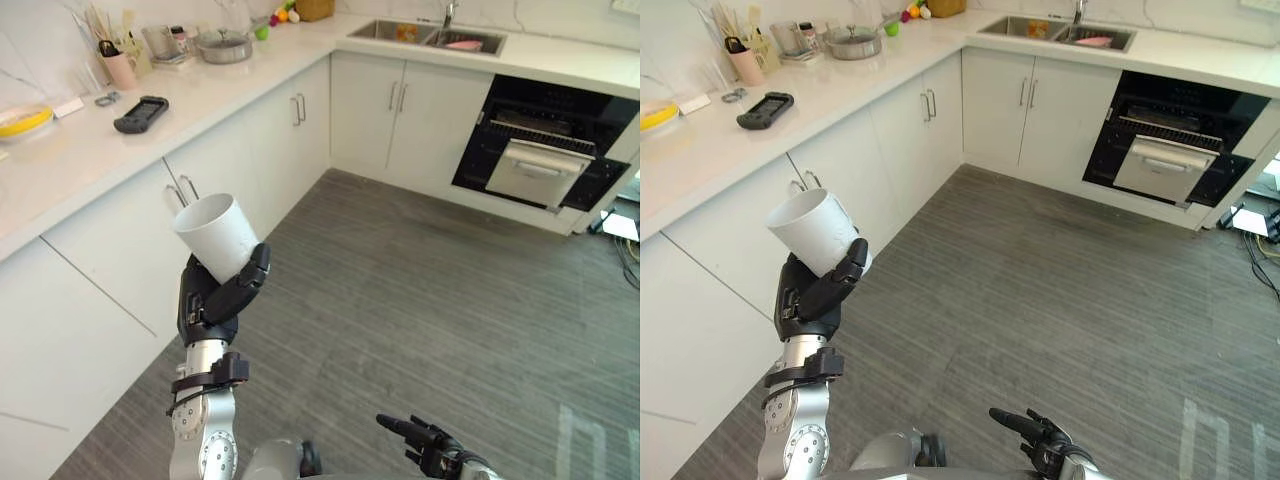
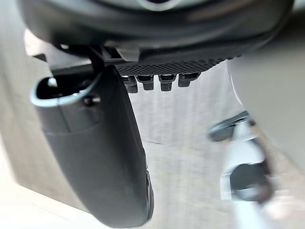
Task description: Walk over to the sink, pick up the cup, carry it to the dishwasher, place the cup inside the dishwasher, then close the dishwasher door
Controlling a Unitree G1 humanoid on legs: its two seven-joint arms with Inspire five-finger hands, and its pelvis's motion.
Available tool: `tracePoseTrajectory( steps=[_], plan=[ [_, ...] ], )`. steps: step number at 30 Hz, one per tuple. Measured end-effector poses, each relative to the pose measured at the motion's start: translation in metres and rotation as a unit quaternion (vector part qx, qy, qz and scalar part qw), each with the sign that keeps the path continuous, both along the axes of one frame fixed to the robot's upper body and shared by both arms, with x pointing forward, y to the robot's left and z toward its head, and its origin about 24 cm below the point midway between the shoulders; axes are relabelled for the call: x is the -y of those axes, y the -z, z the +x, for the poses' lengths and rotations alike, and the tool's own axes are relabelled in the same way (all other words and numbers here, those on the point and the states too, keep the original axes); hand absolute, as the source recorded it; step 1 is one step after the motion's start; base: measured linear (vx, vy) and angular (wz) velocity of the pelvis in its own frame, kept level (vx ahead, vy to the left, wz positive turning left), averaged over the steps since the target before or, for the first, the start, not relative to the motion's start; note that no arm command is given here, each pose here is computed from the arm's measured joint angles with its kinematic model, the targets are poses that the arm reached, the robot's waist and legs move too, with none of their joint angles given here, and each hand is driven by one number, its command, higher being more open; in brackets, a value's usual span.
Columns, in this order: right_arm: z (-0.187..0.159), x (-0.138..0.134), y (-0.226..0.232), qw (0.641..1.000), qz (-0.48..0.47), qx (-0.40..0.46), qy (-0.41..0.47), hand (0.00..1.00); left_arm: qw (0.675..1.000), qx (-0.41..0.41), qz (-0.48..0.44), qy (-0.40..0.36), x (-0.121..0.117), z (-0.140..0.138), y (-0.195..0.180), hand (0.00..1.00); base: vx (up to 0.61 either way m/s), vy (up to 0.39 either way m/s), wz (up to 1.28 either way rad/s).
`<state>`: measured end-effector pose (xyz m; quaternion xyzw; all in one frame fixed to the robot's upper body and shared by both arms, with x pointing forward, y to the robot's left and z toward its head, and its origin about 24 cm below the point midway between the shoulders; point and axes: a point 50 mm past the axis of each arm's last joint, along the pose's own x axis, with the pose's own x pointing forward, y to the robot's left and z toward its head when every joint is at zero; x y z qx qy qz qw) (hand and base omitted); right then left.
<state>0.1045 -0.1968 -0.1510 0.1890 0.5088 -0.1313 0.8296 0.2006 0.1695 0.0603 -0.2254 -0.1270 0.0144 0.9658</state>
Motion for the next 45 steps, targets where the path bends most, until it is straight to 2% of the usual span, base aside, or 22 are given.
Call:
tracePoseTrajectory(
  steps=[5,8,11,13,15,18,22,29,33,35,37,39,41,45],
  plan=[
    [-0.01,0.006,-0.011,0.989,-0.078,0.105,0.067,1.0,0.999,0.011,0.022,0.048,0.022,0.009,-0.004,0.0,0.41,0.105,-0.18],
    [-0.013,0.01,-0.023,0.976,-0.111,0.163,0.092,1.0,0.998,0.023,0.035,0.054,0.023,0.022,-0.009,0.0,0.41,0.052,-0.4],
    [-0.012,0.019,-0.047,0.949,-0.16,0.236,0.136,1.0,0.998,0.017,0.048,0.042,0.013,0.018,-0.006,0.0,0.53,-0.016,-0.71],
    [0.006,0.04,-0.079,0.91,-0.202,0.327,0.155,1.0,0.998,0.0,0.045,0.033,0.009,0.005,0.005,0.0,0.7,-0.053,-0.75],
    [0.027,0.047,-0.102,0.885,-0.208,0.386,0.159,1.0,0.999,-0.016,0.036,0.026,0.009,-0.002,0.012,0.0,0.44,-0.07,-0.76],
    [0.059,0.043,-0.161,0.816,-0.204,0.516,0.166,1.0,0.999,0.003,0.036,0.038,0.01,-0.005,0.008,0.0,0.61,-0.138,-0.42],
    [0.066,0.038,-0.193,0.769,-0.198,0.59,0.147,1.0,0.998,0.006,0.028,0.053,0.015,-0.018,0.011,0.0,0.53,-0.111,-0.42],
    [0.08,0.031,-0.201,0.76,-0.169,0.624,0.066,1.0,0.999,0.002,0.011,0.032,0.017,-0.024,0.013,0.0,0.44,0.017,-0.84],
    [0.08,0.023,-0.198,0.767,-0.153,0.621,0.048,1.0,1.0,-0.009,0.012,0.016,0.017,-0.027,0.015,0.0,0.52,0.156,-0.91],
    [0.074,0.024,-0.191,0.78,-0.15,0.605,0.051,1.0,0.999,-0.004,0.026,0.022,0.013,-0.026,0.014,0.0,0.59,0.127,-0.23],
    [0.065,0.04,-0.189,0.784,-0.172,0.594,0.055,1.0,0.998,0.02,0.043,0.038,0.011,-0.018,0.007,0.0,0.52,0.08,0.39],
    [0.064,0.044,-0.189,0.785,-0.174,0.592,0.054,1.0,0.998,0.025,0.053,0.026,0.003,-0.016,0.004,0.0,0.49,0.053,0.01],
    [0.064,0.041,-0.189,0.786,-0.174,0.592,0.036,1.0,0.998,0.027,0.052,-0.005,-0.006,-0.016,0.002,0.0,0.39,-0.001,-0.05],
    [0.062,0.03,-0.184,0.796,-0.157,0.585,-0.005,1.0,0.997,0.041,0.048,-0.032,-0.01,-0.014,-0.003,0.0,0.42,-0.136,0.22]
  ],
)
